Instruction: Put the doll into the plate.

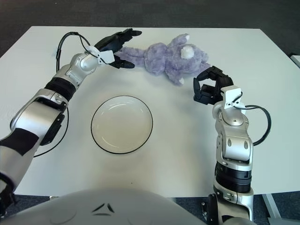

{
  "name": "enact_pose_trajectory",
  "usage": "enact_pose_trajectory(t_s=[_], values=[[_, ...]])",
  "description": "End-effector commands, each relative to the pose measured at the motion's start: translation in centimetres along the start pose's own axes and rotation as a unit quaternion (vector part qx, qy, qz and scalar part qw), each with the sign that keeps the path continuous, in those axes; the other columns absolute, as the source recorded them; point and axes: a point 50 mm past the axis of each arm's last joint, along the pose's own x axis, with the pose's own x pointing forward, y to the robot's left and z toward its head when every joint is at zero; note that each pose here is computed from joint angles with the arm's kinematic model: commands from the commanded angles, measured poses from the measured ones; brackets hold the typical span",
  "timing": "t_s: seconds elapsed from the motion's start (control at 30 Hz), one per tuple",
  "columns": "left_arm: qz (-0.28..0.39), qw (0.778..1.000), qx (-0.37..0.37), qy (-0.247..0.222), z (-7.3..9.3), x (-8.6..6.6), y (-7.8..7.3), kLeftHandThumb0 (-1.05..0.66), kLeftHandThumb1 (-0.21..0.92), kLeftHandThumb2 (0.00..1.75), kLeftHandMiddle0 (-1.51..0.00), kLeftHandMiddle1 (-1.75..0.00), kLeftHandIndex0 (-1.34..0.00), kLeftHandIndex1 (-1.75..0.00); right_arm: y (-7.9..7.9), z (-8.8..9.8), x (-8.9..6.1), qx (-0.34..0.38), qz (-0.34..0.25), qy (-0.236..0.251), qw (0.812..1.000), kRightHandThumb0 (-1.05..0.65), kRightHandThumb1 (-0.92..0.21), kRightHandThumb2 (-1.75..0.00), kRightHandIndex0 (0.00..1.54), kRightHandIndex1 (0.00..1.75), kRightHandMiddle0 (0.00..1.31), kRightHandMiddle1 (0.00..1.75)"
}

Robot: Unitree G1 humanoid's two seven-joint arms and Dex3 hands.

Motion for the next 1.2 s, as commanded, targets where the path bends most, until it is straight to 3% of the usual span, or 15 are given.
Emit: enact_pose_trajectory(t_s=[0.0, 0.03, 0.1, 0.13, 0.17, 0.27, 0.5, 0.67, 1.17], values=[[-0.007, 1.000, 0.022, -0.013, 1.3, 1.4, 0.5, -0.98, 0.88, 0.20, -0.09, -0.22, 0.00, -0.37, 0.0, 0.1, 0.3, -0.005, 0.003, 0.003, 1.000, -0.44, -0.46, -1.14, 1.08, 1.75, 0.50, 1.75], [-0.009, 1.000, 0.026, -0.014, 1.5, 1.6, 0.4, -0.98, 0.87, 0.19, -0.10, -0.55, 0.00, -0.38, 0.0, 0.1, 0.3, -0.005, 0.004, 0.004, 1.000, -0.43, -0.46, -1.13, 1.07, 1.75, 0.50, 1.75], [-0.014, 0.999, 0.040, -0.013, 2.0, 2.2, 0.4, -0.98, 0.87, 0.18, -0.07, -1.04, 0.00, -0.38, 0.1, 0.1, 0.3, -0.006, 0.004, 0.005, 1.000, -0.43, -0.47, -1.12, 1.06, 1.75, 0.49, 1.75], [-0.018, 0.998, 0.053, -0.011, 2.1, 2.4, 0.3, -0.98, 0.87, 0.18, -0.06, -1.13, 0.00, -0.39, 0.1, 0.0, 0.3, -0.006, 0.005, 0.006, 1.000, -0.43, -0.47, -1.12, 1.06, 1.75, 0.49, 1.75], [-0.020, 0.998, 0.063, -0.010, 2.1, 2.5, 0.3, -0.99, 0.87, 0.17, -0.09, -1.35, 0.00, -0.43, 0.1, 0.0, 0.3, -0.006, 0.005, 0.007, 1.000, -0.43, -0.48, -1.11, 1.05, 1.75, 0.49, 1.75], [-0.024, 0.996, 0.082, -0.003, 2.2, 2.8, 0.2, -1.03, 0.87, 0.17, -0.15, -1.62, 0.00, -0.51, 0.2, 0.0, 0.3, -0.007, 0.005, 0.009, 1.000, -0.43, -0.49, -1.10, 1.03, 1.75, 0.48, 1.75], [-0.034, 0.996, 0.084, 0.005, 2.4, 3.1, -0.1, -1.05, 0.89, 0.15, -0.29, -1.74, 0.00, -0.54, 0.4, 0.0, 0.3, -0.007, 0.006, 0.013, 1.000, -0.42, -0.51, -1.07, 1.00, 1.75, 0.46, 1.75], [-0.040, 0.995, 0.087, 0.011, 2.7, 3.6, -0.4, -1.05, 0.88, 0.14, -0.30, -1.74, 0.00, -0.55, 0.5, 0.0, 0.2, -0.013, 0.009, 0.012, 1.000, -0.42, -0.52, -1.06, 0.99, 1.75, 0.46, 1.75], [-0.049, 0.992, 0.106, 0.043, 3.3, 4.5, -1.9, -1.05, 0.90, 0.11, -0.04, -1.75, 0.00, -0.48, 1.1, 0.2, -0.3, -0.029, 0.017, 0.012, 0.999, -0.42, -0.53, -1.04, 0.95, 1.75, 0.44, 1.75]])
